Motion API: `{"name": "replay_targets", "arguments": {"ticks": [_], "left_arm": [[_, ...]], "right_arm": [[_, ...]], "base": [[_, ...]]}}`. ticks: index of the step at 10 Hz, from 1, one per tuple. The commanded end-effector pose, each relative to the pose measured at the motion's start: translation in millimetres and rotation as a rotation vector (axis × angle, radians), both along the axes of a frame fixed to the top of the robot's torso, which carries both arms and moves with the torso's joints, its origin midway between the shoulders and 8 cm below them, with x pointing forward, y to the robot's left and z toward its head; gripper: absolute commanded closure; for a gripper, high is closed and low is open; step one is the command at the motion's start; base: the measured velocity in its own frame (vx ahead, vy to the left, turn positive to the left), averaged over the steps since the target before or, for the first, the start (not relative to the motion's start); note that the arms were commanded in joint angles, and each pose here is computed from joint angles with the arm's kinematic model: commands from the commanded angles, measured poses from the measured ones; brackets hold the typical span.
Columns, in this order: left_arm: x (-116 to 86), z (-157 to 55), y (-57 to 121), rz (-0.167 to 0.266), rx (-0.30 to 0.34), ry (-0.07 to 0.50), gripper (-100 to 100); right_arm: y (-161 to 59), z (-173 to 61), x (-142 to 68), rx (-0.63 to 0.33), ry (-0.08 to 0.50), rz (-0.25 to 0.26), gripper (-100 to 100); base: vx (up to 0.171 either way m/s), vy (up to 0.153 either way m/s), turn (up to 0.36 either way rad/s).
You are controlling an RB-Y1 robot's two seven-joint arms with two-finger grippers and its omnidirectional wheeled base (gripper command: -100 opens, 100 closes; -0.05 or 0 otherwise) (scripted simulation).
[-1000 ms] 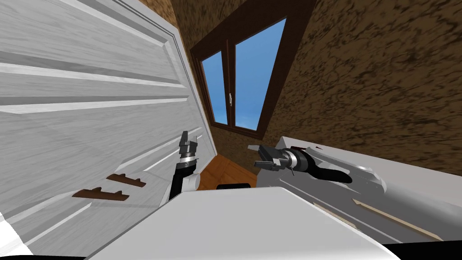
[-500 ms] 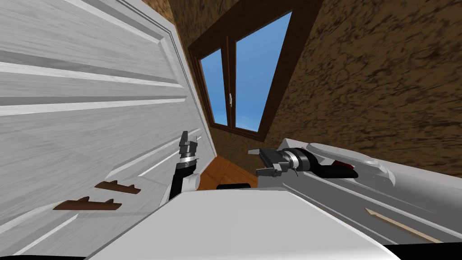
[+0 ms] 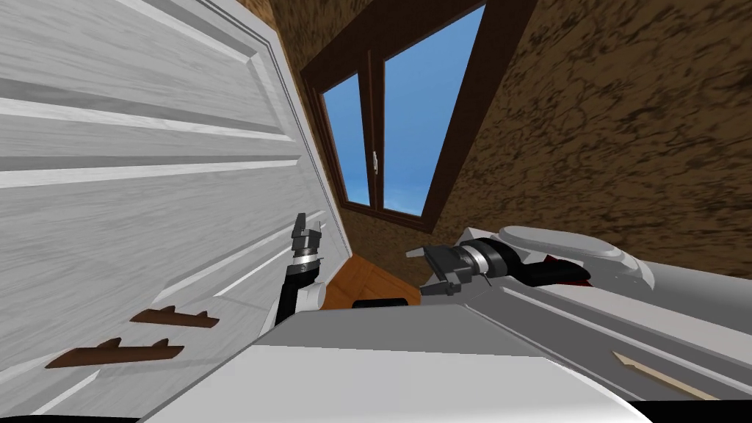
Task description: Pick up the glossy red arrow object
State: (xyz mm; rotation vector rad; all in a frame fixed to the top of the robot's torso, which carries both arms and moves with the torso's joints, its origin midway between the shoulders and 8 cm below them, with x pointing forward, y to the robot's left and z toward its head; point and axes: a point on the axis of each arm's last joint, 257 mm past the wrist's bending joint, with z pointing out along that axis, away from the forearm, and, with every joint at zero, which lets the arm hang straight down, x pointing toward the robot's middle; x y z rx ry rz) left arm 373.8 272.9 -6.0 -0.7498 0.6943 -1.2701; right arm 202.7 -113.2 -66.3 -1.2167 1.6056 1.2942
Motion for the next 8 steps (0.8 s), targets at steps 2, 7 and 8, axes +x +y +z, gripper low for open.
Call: {"name": "replay_targets", "arguments": {"ticks": [2,7,8], "left_arm": [[0,0,0.0,0.000,0.000,0.000,0],[0,0,0.0,0.000,0.000,0.000,0],[0,0,0.0,0.000,0.000,0.000,0]], "right_arm": [[-7,-11,-4,-0.084,0.005,0.025,-100],[-25,-31,-10,-0.247,0.000,0.076,-100],[-29,-34,-11,-0.272,0.003,0.081,-100]], "base": [[0.056,0.010,-0.026],[0.044,0.007,-0.044],[0.066,0.003,-0.066]]}}
